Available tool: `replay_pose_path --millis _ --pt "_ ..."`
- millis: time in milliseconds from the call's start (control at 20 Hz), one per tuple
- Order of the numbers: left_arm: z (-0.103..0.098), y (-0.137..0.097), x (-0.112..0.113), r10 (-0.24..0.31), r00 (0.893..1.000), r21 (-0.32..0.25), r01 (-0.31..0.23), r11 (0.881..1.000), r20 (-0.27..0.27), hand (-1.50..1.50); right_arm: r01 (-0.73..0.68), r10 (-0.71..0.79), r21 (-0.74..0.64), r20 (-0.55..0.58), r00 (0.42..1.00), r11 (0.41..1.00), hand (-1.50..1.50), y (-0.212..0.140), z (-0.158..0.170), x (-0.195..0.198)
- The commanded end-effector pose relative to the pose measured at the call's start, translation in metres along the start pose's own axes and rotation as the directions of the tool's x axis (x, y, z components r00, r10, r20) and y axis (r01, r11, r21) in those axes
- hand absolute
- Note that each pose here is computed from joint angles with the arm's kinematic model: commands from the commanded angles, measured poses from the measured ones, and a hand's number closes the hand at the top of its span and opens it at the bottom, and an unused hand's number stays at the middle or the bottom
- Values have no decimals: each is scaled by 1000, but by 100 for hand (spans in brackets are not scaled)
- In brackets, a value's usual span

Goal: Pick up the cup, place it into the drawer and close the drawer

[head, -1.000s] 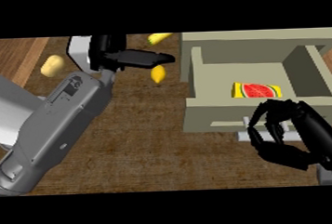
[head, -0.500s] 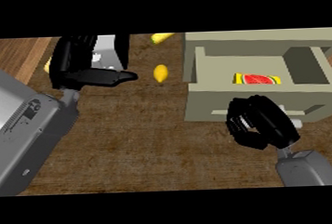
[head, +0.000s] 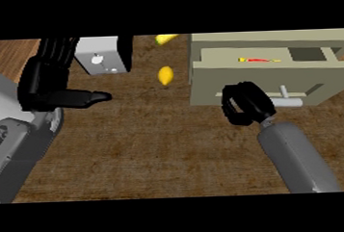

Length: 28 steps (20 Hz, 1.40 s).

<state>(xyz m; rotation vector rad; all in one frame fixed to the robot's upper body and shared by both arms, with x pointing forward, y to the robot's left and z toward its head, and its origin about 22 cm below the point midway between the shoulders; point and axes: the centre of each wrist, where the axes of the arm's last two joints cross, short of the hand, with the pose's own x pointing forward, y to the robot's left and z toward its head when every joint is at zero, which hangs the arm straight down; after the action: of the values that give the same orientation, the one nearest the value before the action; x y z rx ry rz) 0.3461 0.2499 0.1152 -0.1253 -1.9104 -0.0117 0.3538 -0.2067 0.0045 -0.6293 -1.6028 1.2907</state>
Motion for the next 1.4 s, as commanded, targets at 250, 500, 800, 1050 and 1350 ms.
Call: replay_pose_path --millis 250,500,800,1050,1350 --pt "20 41 -5 8 1000 -7 -8 1000 -5 -150 53 -51 39 -45 998 998 150 -9 -44 -29" --pt "18 25 -14 28 1000 -29 -28 999 -4 -150 83 -78 38 -111 991 996 150 -39 -47 -53" --pt "25 21 -19 49 999 -77 -50 996 -7 -150 127 -123 22 -135 983 992 150 -74 -49 -66" --pt "23 21 -18 60 998 -94 -60 994 -9 -150 164 -165 -22 -134 977 986 150 -82 -45 -73" --pt "28 18 -27 87 996 -104 -89 991 -20 -150 188 -195 -75 -110 975 979 150 -81 -35 -85"
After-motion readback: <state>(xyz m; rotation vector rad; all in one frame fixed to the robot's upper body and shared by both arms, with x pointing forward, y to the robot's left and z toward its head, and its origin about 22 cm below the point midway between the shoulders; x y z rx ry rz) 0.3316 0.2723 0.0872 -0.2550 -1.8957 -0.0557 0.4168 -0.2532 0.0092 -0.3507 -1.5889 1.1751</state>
